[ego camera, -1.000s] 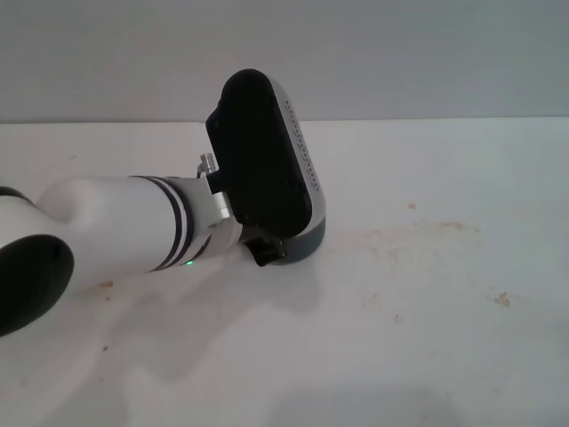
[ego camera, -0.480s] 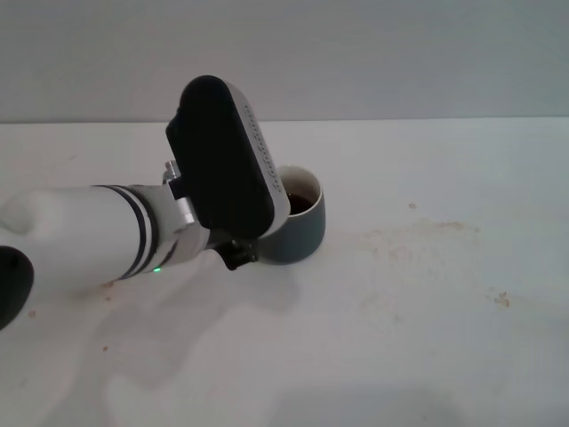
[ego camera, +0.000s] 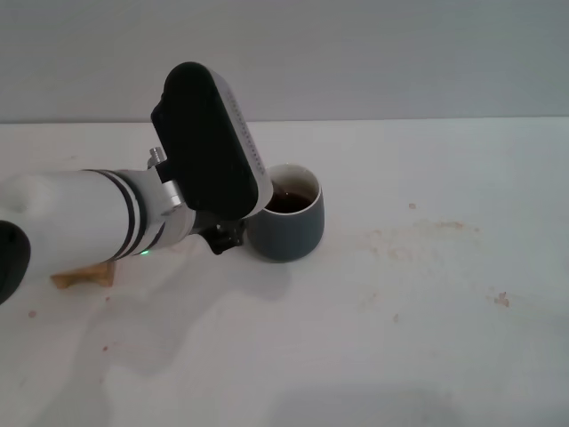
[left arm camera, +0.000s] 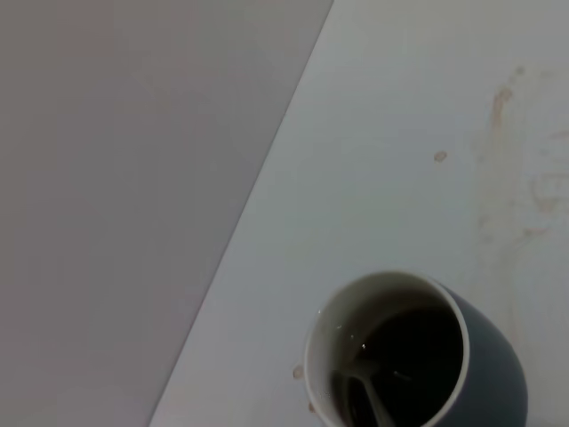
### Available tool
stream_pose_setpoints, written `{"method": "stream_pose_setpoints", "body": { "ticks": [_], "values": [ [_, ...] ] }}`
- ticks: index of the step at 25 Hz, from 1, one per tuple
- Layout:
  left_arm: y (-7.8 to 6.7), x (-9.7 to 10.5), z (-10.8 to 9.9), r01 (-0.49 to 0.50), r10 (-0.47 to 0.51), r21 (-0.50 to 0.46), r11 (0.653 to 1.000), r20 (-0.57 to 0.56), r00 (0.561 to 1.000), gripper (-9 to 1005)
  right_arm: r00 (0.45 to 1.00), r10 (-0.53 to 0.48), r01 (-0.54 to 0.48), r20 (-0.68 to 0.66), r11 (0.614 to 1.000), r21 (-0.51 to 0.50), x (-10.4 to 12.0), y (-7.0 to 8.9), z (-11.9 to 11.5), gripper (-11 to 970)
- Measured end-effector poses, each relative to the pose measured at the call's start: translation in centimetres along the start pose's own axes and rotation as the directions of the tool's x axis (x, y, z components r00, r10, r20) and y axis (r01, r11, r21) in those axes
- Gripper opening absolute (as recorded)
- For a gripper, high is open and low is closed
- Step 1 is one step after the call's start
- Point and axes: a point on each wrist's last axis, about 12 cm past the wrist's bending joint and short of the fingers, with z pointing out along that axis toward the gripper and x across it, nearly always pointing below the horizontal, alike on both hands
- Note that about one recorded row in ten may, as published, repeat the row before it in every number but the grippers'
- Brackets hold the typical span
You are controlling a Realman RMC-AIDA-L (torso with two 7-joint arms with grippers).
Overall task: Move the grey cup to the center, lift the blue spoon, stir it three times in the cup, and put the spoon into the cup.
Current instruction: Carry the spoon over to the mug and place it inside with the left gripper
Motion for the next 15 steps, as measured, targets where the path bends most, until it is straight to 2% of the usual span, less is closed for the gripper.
{"method": "stream_pose_setpoints", "body": {
  "ticks": [15],
  "values": [
    [-0.36, -1.14, 0.12, -0.024, 0.025, -0.023, 0.999, 0.060, 0.998, 185, 1.000, 0.005, -0.005, 0.001, 1.000, 0.004, -0.01, 0.07, -0.02, -1]
  ]
}}
